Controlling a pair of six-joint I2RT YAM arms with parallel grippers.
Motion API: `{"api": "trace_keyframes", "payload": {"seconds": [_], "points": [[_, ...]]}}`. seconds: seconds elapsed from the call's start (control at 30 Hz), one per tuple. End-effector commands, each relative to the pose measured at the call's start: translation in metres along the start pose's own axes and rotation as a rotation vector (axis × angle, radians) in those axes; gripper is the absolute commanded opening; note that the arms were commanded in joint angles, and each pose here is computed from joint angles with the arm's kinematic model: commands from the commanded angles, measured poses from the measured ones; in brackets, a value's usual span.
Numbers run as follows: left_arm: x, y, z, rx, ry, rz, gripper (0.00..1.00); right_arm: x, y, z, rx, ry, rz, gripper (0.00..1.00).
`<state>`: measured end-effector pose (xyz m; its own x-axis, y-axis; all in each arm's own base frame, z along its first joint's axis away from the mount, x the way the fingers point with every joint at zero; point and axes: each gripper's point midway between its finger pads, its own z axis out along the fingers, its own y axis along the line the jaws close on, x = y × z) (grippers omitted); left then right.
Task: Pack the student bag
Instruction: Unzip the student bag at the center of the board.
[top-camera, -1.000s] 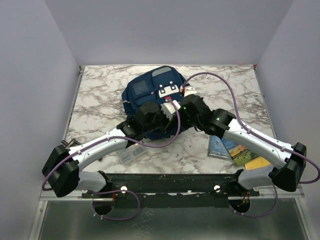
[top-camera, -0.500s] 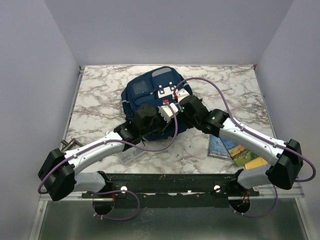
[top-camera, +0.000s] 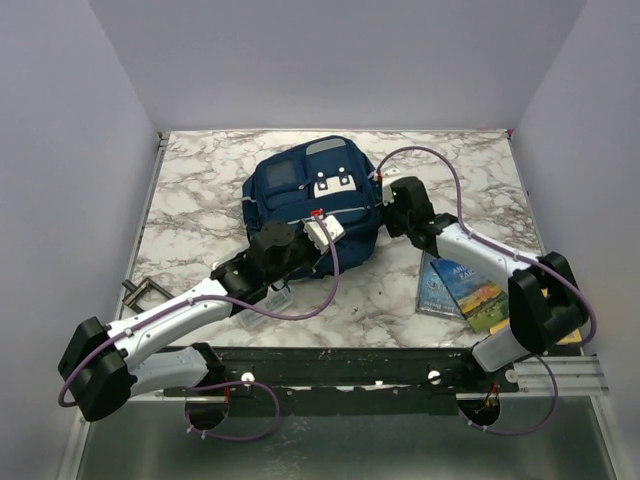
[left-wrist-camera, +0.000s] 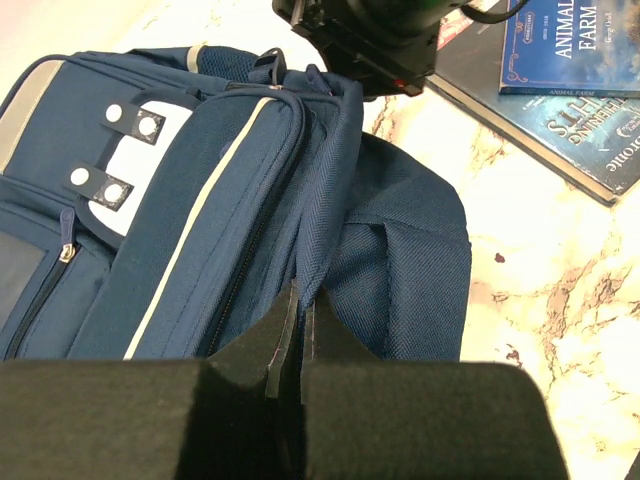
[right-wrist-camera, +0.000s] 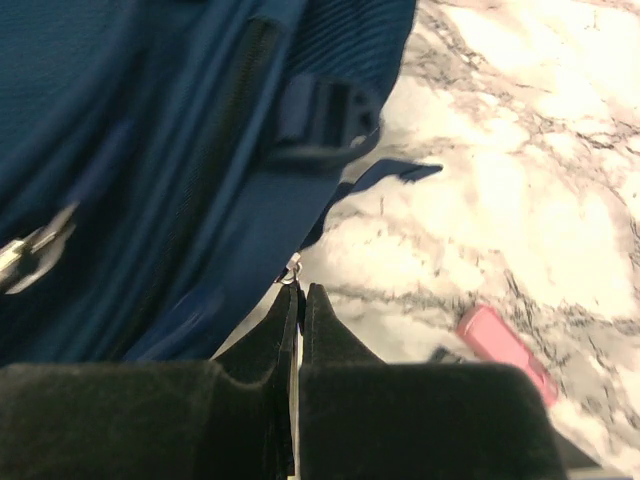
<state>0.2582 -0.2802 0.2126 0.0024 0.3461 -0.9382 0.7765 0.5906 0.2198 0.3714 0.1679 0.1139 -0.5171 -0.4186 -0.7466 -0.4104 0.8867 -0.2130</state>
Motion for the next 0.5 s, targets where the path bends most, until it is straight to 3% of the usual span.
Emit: {"api": "trace_keyframes", "payload": {"seconds": [0.0, 0.1, 0.13, 0.2, 0.27, 0.47], "points": [[-0.065, 0.019, -0.016, -0.074, -0.225, 0.024, 0.00, 0.002, -0.036, 0.038, 0.082, -0.048, 0.098, 0.00], [-0.070, 0.016, -0.013, -0.059, -0.232, -0.054, 0.00, 0.003, -0.027, 0.047, 0.038, -0.035, 0.149, 0.00], [-0.072, 0.015, -0.012, -0.055, -0.232, -0.081, 0.00, 0.008, -0.023, 0.045, 0.018, -0.001, 0.167, 0.05], [-0.071, 0.013, -0.009, -0.050, -0.209, -0.131, 0.00, 0.021, -0.014, 0.038, -0.004, 0.082, 0.243, 0.34], [-0.068, 0.016, -0.004, -0.072, -0.170, -0.189, 0.00, 0.035, -0.008, 0.022, -0.007, 0.165, 0.328, 0.48], [-0.060, 0.005, 0.017, -0.003, -0.051, -0.308, 0.00, 0.052, 0.003, -0.045, 0.004, 0.256, 0.618, 0.55]]}}
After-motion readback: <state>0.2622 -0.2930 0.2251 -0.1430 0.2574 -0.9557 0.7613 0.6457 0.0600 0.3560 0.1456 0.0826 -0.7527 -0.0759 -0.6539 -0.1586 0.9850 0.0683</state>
